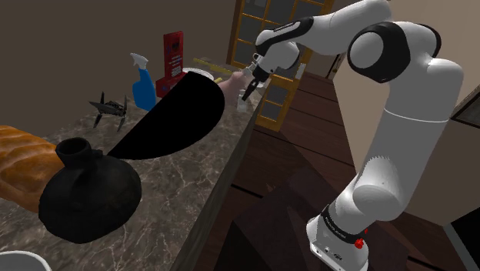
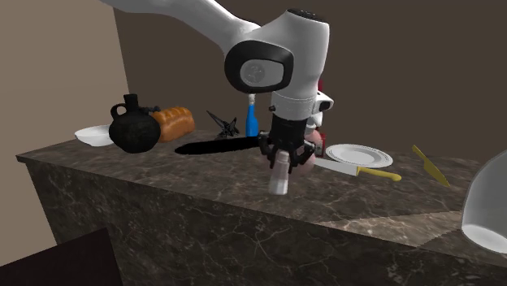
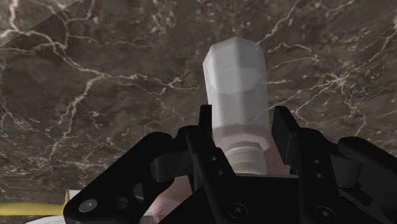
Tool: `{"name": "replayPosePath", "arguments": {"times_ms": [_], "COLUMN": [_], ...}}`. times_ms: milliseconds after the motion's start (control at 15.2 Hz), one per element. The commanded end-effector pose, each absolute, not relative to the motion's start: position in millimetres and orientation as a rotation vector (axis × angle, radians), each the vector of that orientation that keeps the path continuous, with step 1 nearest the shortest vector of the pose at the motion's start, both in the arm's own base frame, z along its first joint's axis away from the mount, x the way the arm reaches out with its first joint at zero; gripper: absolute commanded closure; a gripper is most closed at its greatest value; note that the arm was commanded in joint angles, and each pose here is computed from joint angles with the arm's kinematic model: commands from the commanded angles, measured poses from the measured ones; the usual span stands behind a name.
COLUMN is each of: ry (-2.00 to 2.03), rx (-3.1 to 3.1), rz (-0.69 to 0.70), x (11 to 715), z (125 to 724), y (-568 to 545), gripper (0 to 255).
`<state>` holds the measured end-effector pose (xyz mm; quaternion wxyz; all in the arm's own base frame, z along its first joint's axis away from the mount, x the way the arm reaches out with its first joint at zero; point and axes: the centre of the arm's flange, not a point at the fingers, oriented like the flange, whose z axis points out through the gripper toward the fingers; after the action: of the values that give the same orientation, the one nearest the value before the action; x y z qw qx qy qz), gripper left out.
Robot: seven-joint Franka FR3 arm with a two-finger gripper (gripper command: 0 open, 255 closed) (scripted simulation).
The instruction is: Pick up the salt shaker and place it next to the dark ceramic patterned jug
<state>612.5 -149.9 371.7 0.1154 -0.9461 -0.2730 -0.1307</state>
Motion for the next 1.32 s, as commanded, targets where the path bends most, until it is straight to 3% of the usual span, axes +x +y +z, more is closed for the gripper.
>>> {"name": "replayPosePath", "arguments": {"times_ms": [0,1254], "ry": [-0.8,-0.8], "rx": [-2.772,-2.772], "rz": [-0.382,-0.382], "x": [612,612], "z": [382,483], "y": [-150,-150], "gripper": [255,255]}}
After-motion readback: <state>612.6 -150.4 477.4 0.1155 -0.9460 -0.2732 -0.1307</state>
